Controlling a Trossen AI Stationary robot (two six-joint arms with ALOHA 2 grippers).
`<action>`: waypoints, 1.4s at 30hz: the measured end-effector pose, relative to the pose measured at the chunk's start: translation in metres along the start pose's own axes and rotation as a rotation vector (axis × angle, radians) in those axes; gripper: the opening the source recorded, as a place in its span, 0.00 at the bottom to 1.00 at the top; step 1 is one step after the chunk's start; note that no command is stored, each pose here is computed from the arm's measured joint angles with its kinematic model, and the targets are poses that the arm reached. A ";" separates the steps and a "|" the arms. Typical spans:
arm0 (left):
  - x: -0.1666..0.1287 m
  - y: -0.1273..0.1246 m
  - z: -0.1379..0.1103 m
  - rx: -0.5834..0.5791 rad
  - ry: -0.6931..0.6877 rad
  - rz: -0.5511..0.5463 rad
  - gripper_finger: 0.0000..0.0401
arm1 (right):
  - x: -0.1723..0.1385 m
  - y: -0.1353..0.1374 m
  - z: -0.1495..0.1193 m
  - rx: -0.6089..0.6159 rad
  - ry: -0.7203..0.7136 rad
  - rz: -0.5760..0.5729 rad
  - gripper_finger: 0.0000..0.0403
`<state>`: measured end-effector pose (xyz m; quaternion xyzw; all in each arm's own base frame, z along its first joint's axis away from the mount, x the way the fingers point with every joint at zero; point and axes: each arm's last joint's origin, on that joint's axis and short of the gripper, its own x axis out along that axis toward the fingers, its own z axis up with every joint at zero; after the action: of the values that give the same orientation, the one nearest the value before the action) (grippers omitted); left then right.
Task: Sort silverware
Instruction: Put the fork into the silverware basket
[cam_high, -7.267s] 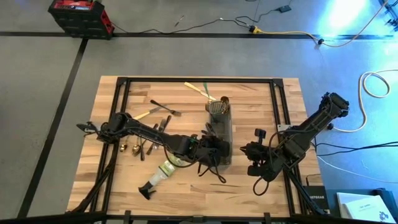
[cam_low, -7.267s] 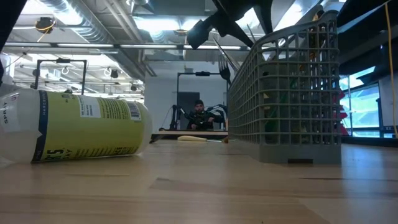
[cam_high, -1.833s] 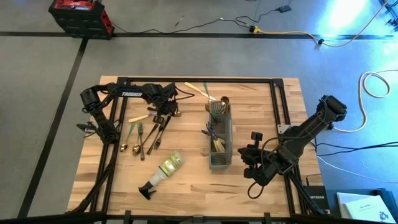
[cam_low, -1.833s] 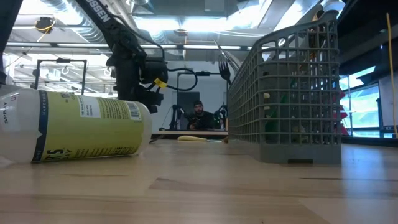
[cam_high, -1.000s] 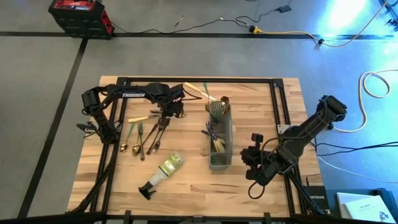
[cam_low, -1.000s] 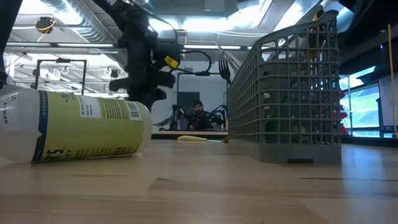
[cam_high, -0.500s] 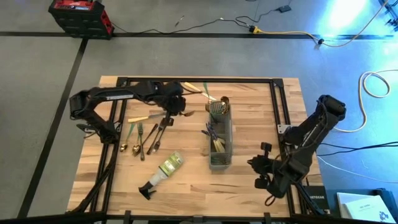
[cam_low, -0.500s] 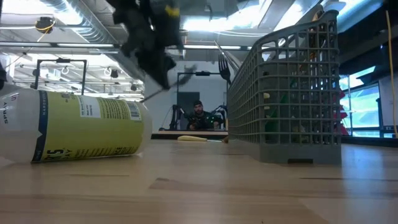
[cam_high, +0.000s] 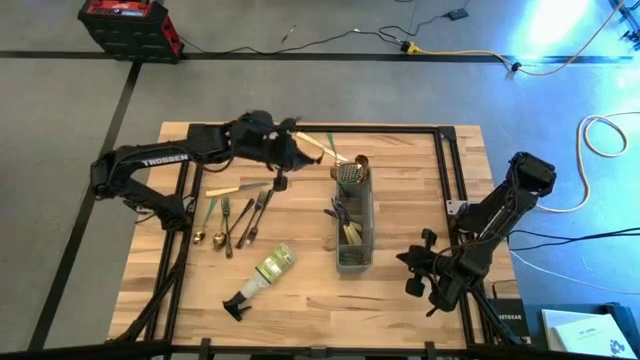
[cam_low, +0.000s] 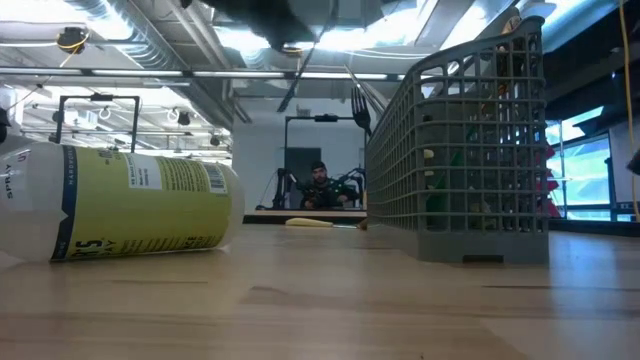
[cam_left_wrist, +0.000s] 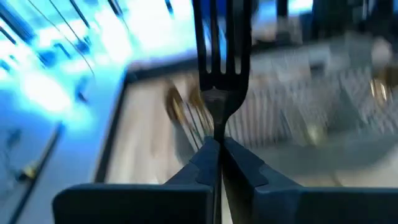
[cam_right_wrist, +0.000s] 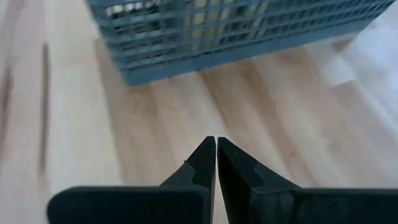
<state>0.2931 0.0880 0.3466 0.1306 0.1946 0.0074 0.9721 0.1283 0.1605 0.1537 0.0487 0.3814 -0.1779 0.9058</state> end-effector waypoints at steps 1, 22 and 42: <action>0.000 0.001 0.006 0.003 -0.056 0.007 0.00 | 0.001 -0.001 -0.001 -0.005 -0.015 -0.009 0.00; 0.046 0.004 0.034 -0.119 -0.587 -0.072 0.00 | 0.003 -0.007 0.000 0.005 -0.203 -0.072 0.00; 0.123 -0.064 0.008 -0.292 -0.613 0.135 0.00 | 0.024 -0.018 -0.025 0.062 -0.218 0.005 0.00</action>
<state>0.4076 0.0325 0.2914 -0.0013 -0.1188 0.0598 0.9911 0.1212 0.1424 0.1200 0.0581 0.2750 -0.1917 0.9403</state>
